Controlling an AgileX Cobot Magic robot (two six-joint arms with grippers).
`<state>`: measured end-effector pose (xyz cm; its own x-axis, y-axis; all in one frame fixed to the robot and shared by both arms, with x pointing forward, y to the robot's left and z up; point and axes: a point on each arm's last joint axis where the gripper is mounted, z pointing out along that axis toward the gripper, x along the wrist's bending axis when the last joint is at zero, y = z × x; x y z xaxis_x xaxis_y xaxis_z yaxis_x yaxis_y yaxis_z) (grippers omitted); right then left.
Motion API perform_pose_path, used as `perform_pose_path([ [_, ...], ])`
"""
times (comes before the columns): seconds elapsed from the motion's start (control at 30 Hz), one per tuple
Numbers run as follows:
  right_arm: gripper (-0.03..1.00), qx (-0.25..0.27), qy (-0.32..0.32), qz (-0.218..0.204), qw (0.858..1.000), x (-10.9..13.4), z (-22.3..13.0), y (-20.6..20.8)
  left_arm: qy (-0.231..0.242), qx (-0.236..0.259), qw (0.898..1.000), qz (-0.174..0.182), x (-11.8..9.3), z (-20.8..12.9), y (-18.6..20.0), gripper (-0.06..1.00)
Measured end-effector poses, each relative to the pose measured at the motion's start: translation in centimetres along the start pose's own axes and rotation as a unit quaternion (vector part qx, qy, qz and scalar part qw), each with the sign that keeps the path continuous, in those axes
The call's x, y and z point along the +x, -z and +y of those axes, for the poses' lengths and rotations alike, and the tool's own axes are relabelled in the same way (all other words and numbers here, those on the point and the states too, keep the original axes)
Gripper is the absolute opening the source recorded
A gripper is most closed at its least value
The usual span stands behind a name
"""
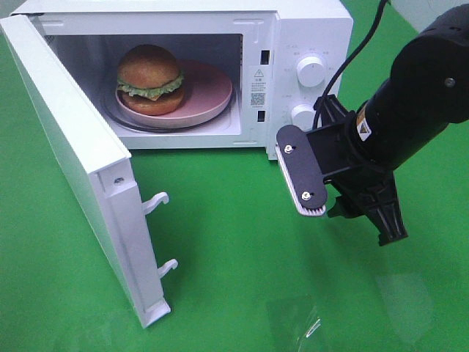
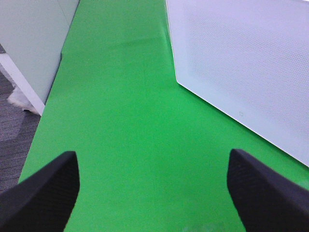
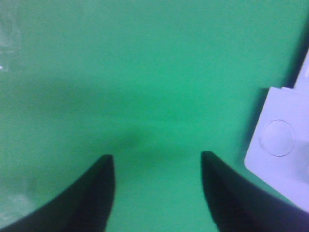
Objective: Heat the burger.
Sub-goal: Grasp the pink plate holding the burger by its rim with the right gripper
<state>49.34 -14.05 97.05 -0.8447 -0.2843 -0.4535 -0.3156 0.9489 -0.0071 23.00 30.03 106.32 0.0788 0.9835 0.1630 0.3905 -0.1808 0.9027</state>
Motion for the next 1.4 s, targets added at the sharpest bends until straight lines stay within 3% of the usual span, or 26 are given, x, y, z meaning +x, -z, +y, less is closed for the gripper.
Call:
perform_pose_path([
  [0.03, 0.6, 0.0, 0.0, 0.0, 1.0, 0.0, 0.0, 0.0, 0.0, 0.0, 1.0, 0.0, 0.0, 0.0, 0.0, 0.76],
  [0.1, 0.88, -0.006, -0.009, -0.013, 1.0, -0.4, 0.1, 0.1, 0.0, 0.0, 1.0, 0.0, 0.0, 0.0, 0.0, 0.76],
  [0.3, 0.98, -0.012, -0.014, -0.04, 0.999, -1.8, 0.4, 0.8, 0.0, 0.0, 1.0, 0.0, 0.0, 0.0, 0.0, 0.76],
  [0.53, 0.98, -0.027, -0.009, -0.101, 0.994, -4.8, 1.0, 1.9, 0.0, 0.0, 1.0, 0.0, 0.0, 0.0, 0.0, 0.76],
  [0.97, 0.96, -0.053, 0.016, -0.135, 0.989, -8.7, 4.4, -0.9, 0.0, 0.0, 1.0, 0.0, 0.0, 0.0, 0.0, 0.76],
  [1.4, 0.93, -0.067, 0.022, -0.152, 0.986, -11.1, 6.1, -4.0, 0.0, 0.0, 1.0, 0.0, 0.0, 0.0, 0.0, 0.76],
])
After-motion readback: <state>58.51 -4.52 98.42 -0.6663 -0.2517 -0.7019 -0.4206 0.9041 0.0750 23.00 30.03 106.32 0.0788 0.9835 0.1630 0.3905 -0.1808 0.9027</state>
